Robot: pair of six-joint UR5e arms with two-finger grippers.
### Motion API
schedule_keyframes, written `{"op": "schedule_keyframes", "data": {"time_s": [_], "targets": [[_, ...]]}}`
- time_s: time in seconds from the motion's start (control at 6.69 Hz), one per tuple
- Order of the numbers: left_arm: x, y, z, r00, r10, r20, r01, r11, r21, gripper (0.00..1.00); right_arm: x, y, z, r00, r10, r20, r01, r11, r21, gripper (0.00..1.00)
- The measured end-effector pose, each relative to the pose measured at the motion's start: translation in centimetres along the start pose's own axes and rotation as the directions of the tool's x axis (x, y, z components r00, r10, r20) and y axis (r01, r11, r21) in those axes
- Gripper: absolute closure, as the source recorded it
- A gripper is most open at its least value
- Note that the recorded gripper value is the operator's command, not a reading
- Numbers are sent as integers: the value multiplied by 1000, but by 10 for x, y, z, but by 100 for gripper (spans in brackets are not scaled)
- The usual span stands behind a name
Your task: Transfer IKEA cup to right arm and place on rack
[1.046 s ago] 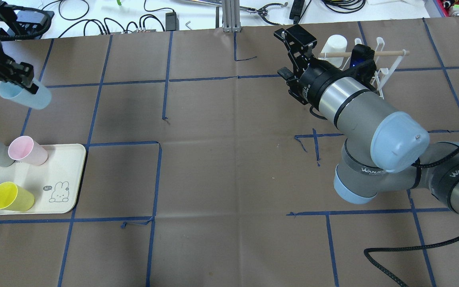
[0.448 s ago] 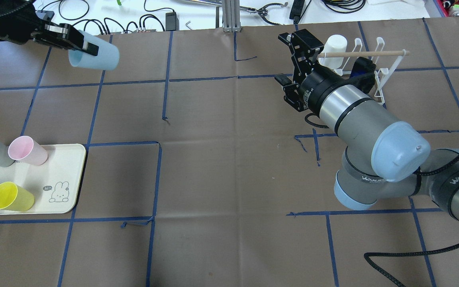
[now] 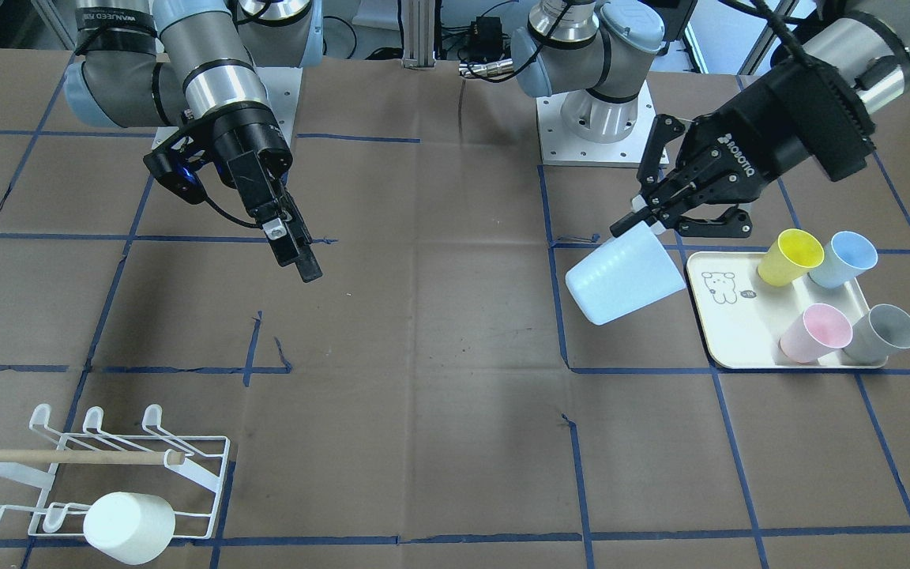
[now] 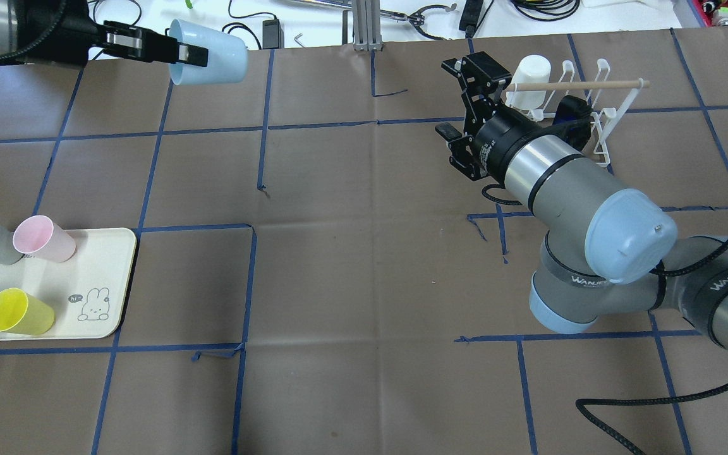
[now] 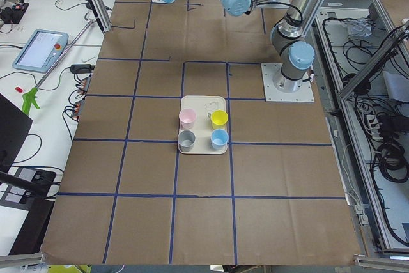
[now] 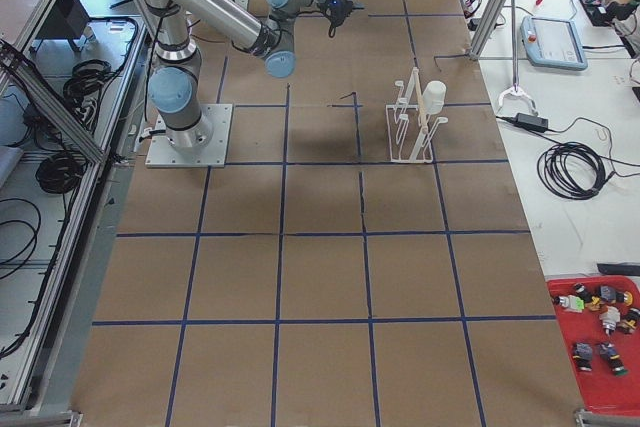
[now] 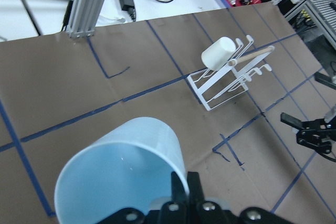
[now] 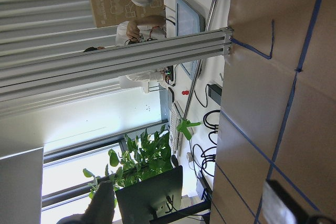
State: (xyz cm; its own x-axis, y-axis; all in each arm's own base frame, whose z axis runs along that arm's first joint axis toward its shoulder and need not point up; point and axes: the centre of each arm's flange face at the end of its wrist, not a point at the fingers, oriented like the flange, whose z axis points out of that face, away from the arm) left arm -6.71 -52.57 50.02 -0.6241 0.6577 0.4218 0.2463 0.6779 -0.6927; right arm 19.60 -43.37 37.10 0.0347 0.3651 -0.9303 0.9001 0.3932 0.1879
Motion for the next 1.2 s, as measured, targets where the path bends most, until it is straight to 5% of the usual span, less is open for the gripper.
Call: {"op": "schedule_keyframes", "data": {"time_s": [0.6, 1.2], "targets": [[18, 61, 73, 979, 195, -60, -185, 972, 141, 96, 3, 8, 7, 995, 71, -76, -72, 997, -16, 0], [22, 110, 107, 951, 305, -54, -284, 928, 242, 95, 1, 38, 19, 973, 175, -148, -185, 981, -55, 1]]}}
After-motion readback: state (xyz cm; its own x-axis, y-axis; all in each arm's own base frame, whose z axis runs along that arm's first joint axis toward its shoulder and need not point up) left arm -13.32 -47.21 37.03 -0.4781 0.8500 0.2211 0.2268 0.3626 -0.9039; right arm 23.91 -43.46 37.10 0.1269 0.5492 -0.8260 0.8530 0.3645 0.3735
